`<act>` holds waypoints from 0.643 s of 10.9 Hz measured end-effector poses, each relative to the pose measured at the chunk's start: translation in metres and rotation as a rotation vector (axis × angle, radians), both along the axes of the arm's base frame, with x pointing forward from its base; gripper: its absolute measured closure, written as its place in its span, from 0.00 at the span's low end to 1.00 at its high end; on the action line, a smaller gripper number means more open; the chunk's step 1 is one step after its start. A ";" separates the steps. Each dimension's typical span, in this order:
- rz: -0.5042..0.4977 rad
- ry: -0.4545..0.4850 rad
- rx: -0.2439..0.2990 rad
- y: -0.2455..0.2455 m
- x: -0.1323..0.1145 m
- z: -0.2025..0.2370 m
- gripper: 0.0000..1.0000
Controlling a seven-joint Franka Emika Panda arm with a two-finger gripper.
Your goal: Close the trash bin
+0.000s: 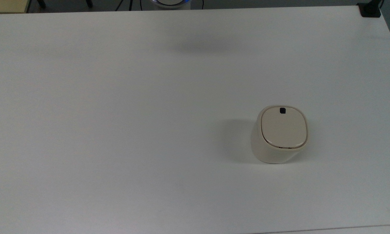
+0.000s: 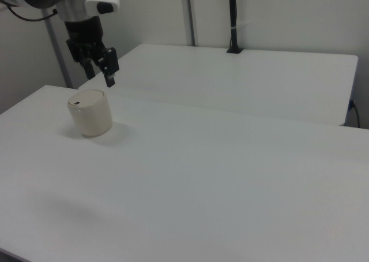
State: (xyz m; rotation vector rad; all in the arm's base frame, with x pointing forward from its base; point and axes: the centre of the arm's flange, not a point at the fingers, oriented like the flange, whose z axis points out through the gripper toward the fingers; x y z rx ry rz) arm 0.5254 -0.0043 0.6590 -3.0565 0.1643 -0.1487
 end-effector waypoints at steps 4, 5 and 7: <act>0.072 0.008 -0.028 -0.008 0.009 -0.008 0.00; 0.073 0.012 -0.027 -0.008 0.013 -0.011 0.00; 0.070 -0.005 -0.028 -0.009 0.022 -0.015 0.00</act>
